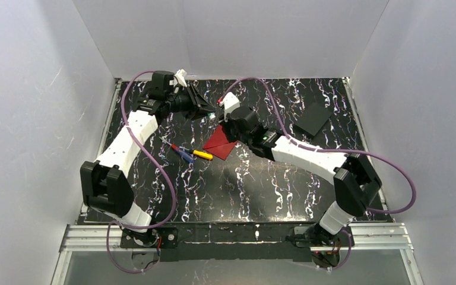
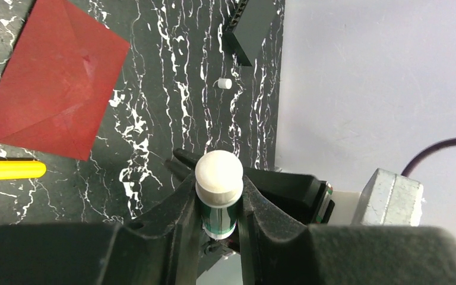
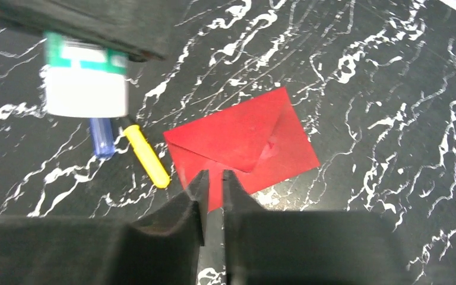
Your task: Place the letter into the envelope and seal it
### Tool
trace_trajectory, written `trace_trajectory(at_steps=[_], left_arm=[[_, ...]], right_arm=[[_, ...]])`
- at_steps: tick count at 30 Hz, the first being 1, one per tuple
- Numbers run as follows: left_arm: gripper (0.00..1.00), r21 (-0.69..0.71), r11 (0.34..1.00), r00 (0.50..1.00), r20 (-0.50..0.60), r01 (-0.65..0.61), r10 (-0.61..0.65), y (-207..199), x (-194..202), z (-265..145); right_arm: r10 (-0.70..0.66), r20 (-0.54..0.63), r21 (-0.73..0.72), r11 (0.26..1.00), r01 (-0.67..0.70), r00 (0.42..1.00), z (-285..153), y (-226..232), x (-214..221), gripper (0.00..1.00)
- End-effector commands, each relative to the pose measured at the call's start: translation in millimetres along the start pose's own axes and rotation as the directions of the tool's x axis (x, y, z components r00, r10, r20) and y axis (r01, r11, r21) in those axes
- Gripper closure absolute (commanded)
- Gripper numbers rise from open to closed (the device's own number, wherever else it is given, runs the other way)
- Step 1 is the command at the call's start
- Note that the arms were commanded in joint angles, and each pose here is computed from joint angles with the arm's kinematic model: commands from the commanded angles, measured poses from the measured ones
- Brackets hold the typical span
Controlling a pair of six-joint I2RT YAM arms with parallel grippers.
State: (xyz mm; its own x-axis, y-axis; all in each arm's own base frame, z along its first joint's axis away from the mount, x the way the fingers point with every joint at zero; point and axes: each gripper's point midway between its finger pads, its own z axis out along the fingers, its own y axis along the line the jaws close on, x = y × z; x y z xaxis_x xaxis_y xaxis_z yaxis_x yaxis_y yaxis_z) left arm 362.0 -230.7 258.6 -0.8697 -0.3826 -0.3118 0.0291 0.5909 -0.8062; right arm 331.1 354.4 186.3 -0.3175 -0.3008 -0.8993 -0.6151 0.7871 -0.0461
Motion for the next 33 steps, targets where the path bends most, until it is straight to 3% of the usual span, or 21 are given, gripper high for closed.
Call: trace_trajectory(at_steps=[1,3,5,8,11,20,24,33], left_arm=[[1.0,0.088,0.996,1.0,-0.001,-0.025,0.025,-18,1,-11],[1.0,0.148,0.987,0.998,0.016,-0.068,0.066,-30,-1,-15],[1.0,0.196,0.975,0.995,0.028,-0.102,0.098,-41,-3,-19],[1.0,0.238,0.964,0.993,0.02,-0.115,0.114,-51,-1,-24],[1.0,0.28,0.955,0.995,0.004,-0.099,0.102,-60,2,-29],[1.0,0.406,0.912,0.995,-0.05,-0.059,0.087,-86,11,-50],[1.0,0.456,0.888,0.993,-0.062,-0.064,0.103,-96,14,-58],[1.0,0.484,0.874,0.991,-0.087,-0.048,0.102,-101,18,-64]], right_arm=[[0.256,0.168,-0.178,0.958,-0.226,0.952,-38,13,-72,0.64],[0.37,0.189,-0.295,0.905,-0.307,0.909,-56,27,-87,0.44],[0.449,0.162,-0.411,0.84,-0.353,0.879,-71,45,-96,0.33],[0.559,0.114,-0.53,0.733,-0.426,0.821,-86,64,-111,0.23],[0.648,0.085,-0.583,0.648,-0.49,0.757,-94,67,-127,0.19],[0.799,0.06,-0.541,0.53,-0.654,0.598,-95,43,-136,0.23],[0.855,0.024,-0.623,0.418,-0.661,0.518,-102,41,-150,0.27],[0.879,0.028,-0.66,0.374,-0.651,0.476,-107,33,-160,0.5]])
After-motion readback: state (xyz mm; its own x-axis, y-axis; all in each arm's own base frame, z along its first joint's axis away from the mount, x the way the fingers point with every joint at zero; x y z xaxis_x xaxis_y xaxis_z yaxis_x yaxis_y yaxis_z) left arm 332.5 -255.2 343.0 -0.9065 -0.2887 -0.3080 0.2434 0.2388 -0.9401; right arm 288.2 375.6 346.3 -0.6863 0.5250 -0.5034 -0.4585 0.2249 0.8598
